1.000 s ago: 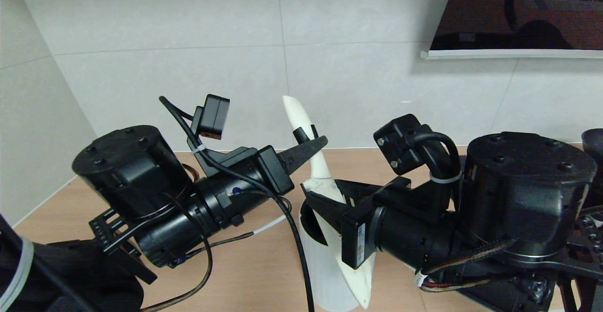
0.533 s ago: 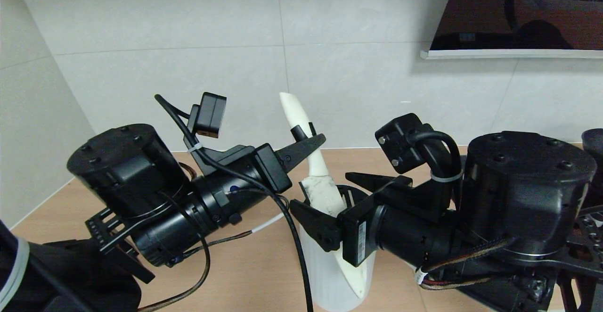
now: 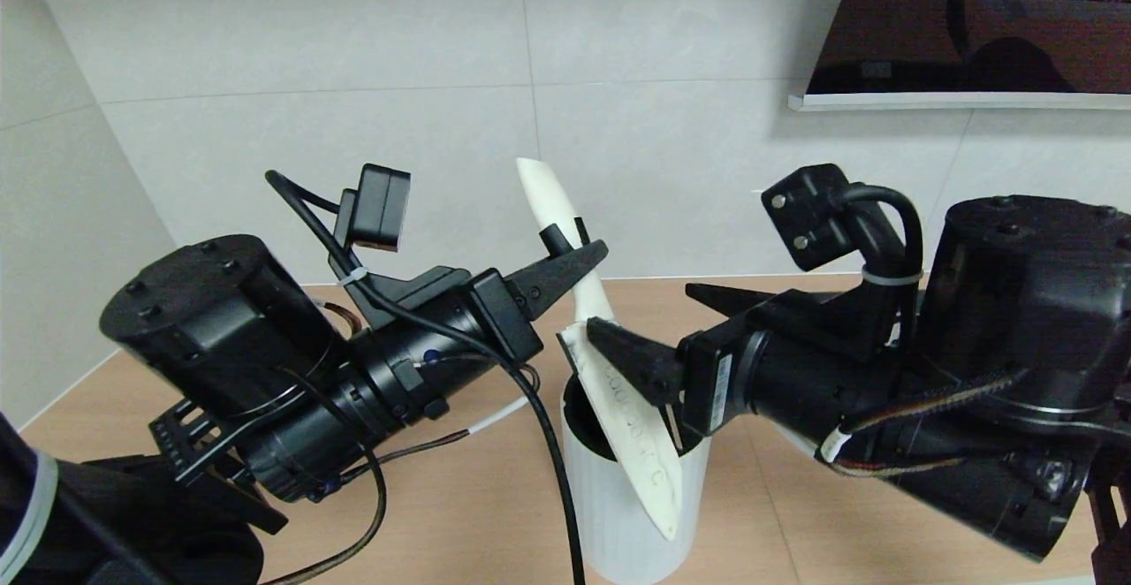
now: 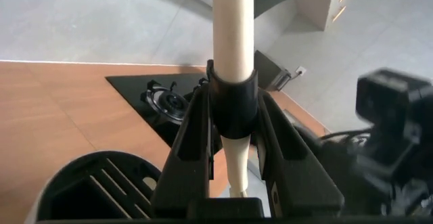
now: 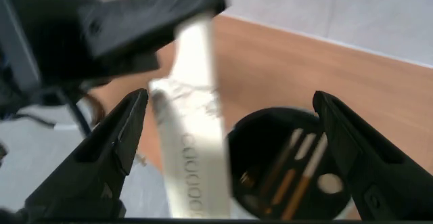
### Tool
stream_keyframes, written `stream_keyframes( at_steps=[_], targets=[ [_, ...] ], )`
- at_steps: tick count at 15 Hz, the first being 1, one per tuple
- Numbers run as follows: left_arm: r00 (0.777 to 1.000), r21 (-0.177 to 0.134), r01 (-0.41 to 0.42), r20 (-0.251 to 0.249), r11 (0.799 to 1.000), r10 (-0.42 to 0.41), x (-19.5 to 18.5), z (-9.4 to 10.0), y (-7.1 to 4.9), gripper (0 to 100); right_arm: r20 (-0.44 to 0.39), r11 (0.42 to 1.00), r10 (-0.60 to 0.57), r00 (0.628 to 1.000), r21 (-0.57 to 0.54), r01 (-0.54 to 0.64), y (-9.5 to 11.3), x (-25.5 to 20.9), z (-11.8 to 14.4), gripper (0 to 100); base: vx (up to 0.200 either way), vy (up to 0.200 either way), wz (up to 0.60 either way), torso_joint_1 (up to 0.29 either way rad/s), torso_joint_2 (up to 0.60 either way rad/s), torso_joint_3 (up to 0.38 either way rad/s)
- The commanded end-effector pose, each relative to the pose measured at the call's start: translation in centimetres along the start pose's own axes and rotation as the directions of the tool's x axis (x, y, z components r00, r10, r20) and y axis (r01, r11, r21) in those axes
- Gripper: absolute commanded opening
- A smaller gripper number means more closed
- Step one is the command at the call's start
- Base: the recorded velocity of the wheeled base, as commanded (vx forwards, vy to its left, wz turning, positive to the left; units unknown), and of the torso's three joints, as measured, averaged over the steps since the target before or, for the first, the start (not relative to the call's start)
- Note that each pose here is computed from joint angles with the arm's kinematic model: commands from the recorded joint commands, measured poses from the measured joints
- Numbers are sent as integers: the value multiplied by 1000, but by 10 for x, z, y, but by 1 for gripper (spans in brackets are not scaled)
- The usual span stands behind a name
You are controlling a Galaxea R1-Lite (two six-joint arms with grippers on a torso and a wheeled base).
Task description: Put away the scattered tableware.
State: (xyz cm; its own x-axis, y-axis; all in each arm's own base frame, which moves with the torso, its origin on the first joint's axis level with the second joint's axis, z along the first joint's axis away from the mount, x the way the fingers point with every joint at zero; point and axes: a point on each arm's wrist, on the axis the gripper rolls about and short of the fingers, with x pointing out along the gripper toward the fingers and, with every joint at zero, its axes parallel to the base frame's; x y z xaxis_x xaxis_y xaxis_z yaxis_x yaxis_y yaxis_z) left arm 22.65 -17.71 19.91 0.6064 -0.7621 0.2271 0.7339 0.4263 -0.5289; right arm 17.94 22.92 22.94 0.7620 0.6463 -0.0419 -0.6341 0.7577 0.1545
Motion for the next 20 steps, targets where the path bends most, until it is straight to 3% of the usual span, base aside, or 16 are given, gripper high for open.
stream_keyframes(
  at_steps=[1, 3, 5, 7, 8, 9, 10, 12, 13, 14, 15, 16, 18, 20],
  targets=[
    [1000, 41, -17, 16, 999, 17, -3, 5, 4, 0, 76, 996, -90, 993, 13, 89, -27, -8, 25, 100, 0, 0, 0, 0, 0, 0],
    [1000, 69, -27, 17, 997, 26, -4, 9, 1, 0, 86, 993, -117, 989, 16, 117, -36, -15, 34, 100, 0, 0, 0, 0, 0, 0],
    [996, 69, -85, 40, 994, 82, -1, 18, -3, 0, 88, 991, -137, 987, 17, 136, -42, -16, 36, 100, 0, 0, 0, 0, 0, 0],
    [970, 80, -236, 79, 968, 230, 7, 33, -16, 0, 93, 987, -159, 983, 15, 159, -48, -15, 38, 100, 0, 0, 0, 0, 0, 0],
    [946, 73, -311, 117, 948, 302, 12, 41, -27, 0, 90, 986, -166, 982, 14, 165, -50, -14, 38, 100, 0, 0, 0, 0, 0, 0],
    [908, 73, -405, 148, 911, 391, 18, 45, -38, 0, 88, 986, -169, 982, 13, 169, -51, -13, 37, 100, 0, 0, 0, 0, 0, 0],
    [867, 79, -484, 178, 871, 466, 24, 46, -43, 0, 88, 985, -171, 981, 12, 170, -51, -13, 37, 100, 0, 0, 0, 0, 0, 0],
    [811, 86, -567, 230, 819, 538, 33, 43, -49, 0, 103, 985, -171, 980, 15, 171, -51, -15, 41, 100, 0, 0, 0, 0, 0, 0],
    [786, 122, -607, 239, 785, 570, 37, 36, -49, 0, 111, 985, -170, 979, 17, 170, -51, -18, 43, 100, 0, 0, 0, 0, 0, 0],
    [754, 178, -653, 246, 737, 609, 41, 27, -47, 0, 112, 985, -170, 979, 17, 169, -51, -18, 43, 100, 0, 0, 0, 0, 0, 0],
    [714, 240, -700, 264, 672, 649, 46, 19, -43, 0, 114, 984, -179, 977, 18, 178, -53, -18, 44, 100, 0, 0, 0, 0, 0, 0],
    [688, 265, -726, 297, 635, 663, 48, 16, -44, 0, 113, 983, -182, 977, 17, 181, -54, -18, 44, 100, 0, 0, 0, 0, 0, 0],
    [701, 283, -712, 350, 643, 622, 48, 17, -59, 0, 110, 983, -184, 977, 17, 183, -54, -17, 43, 100, 0, 0, 0, 0, 0, 0],
    [695, 332, -718, 375, 611, 613, 42, 11, -63, 0, 102, 983, -185, 977, 15, 185, -55, -15, 41, 100, 0, 0, 0, 0, 0, 0]
  ],
)
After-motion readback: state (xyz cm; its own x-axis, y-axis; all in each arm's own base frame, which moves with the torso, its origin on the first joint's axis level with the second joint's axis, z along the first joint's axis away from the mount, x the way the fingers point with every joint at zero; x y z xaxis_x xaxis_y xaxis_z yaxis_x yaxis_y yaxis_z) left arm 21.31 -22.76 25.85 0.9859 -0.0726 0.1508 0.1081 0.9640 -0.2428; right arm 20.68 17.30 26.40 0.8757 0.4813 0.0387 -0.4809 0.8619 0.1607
